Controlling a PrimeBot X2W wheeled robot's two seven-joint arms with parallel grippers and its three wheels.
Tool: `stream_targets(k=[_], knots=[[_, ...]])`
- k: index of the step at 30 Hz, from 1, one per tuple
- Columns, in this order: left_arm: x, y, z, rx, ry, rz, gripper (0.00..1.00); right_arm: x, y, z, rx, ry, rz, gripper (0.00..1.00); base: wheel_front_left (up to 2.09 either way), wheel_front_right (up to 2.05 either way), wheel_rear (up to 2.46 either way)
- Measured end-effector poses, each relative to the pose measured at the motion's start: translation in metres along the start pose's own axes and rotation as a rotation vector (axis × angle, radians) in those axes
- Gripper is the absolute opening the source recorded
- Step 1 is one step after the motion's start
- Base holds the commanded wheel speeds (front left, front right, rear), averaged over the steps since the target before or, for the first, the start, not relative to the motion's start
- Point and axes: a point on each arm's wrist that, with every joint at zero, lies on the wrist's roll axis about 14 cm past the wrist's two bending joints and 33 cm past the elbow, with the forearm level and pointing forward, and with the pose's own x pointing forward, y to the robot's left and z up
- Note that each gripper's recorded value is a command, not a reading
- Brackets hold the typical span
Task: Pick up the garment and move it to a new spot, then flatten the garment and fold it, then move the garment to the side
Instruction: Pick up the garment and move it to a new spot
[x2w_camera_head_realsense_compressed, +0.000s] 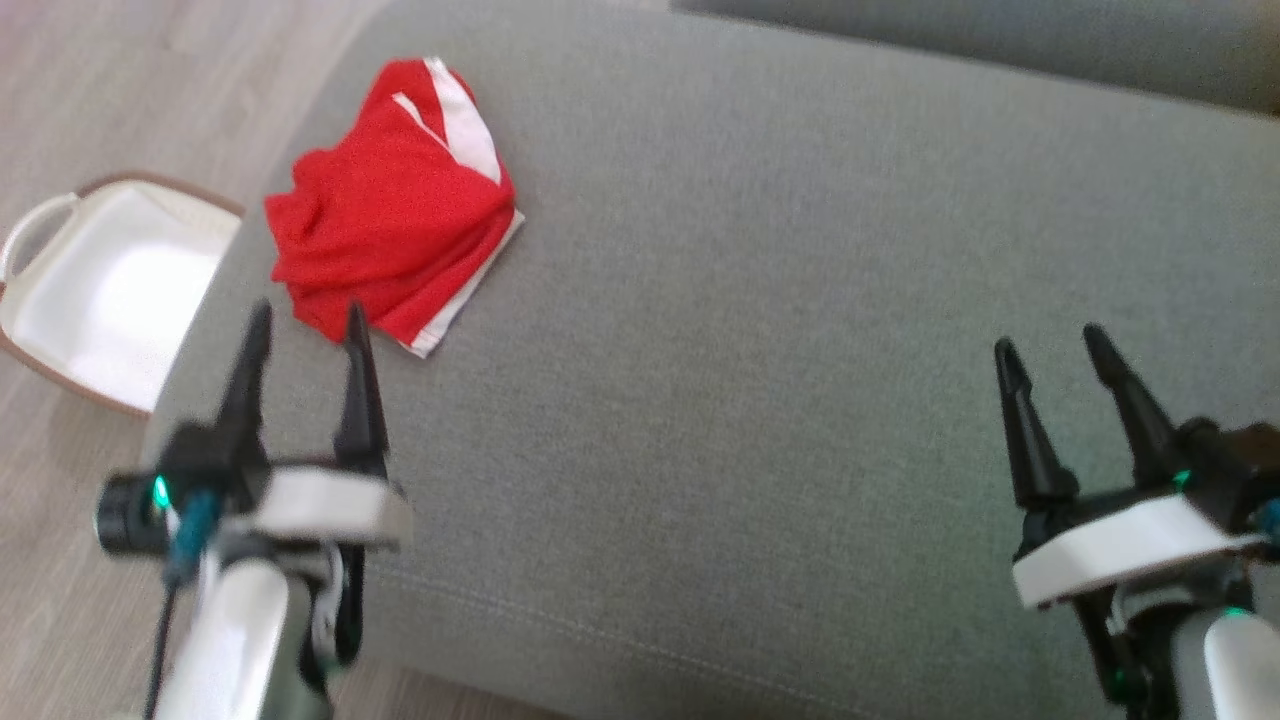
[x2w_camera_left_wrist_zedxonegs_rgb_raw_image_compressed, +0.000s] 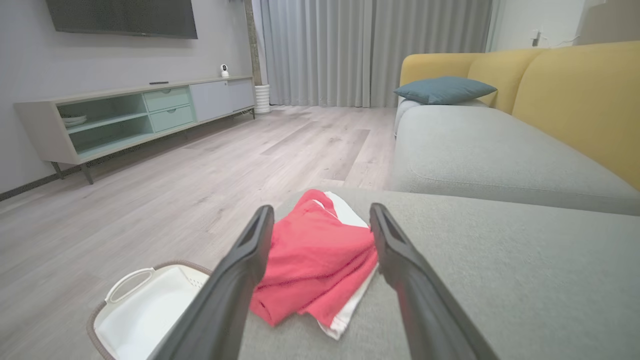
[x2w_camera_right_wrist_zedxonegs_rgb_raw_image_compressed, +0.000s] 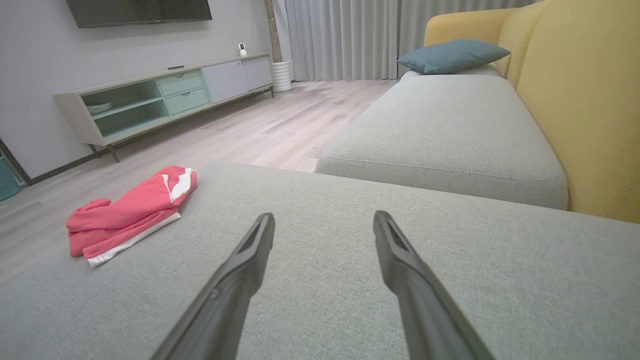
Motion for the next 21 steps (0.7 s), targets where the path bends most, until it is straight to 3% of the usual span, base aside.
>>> stream_targets(k=[6,15,21], knots=[[0.051,-0.010,-0.032,0.011,0.082,-0.029,1.00,0.019,-0.021,-0.015,-0.006,0.041,-0.010,1.00,0.00,0.00,0.00],[0.088,-0.009,-0.147,0.033,0.491,-0.044,1.00,0.036,-0.058,-0.047,0.012,0.104,-0.059,1.00,0.00,0.00,0.00],[0.094,-0.003,-0.186,0.037,0.686,-0.031,1.00,0.032,-0.070,-0.066,0.032,0.149,-0.091,1.00,0.00,0.00,0.00]])
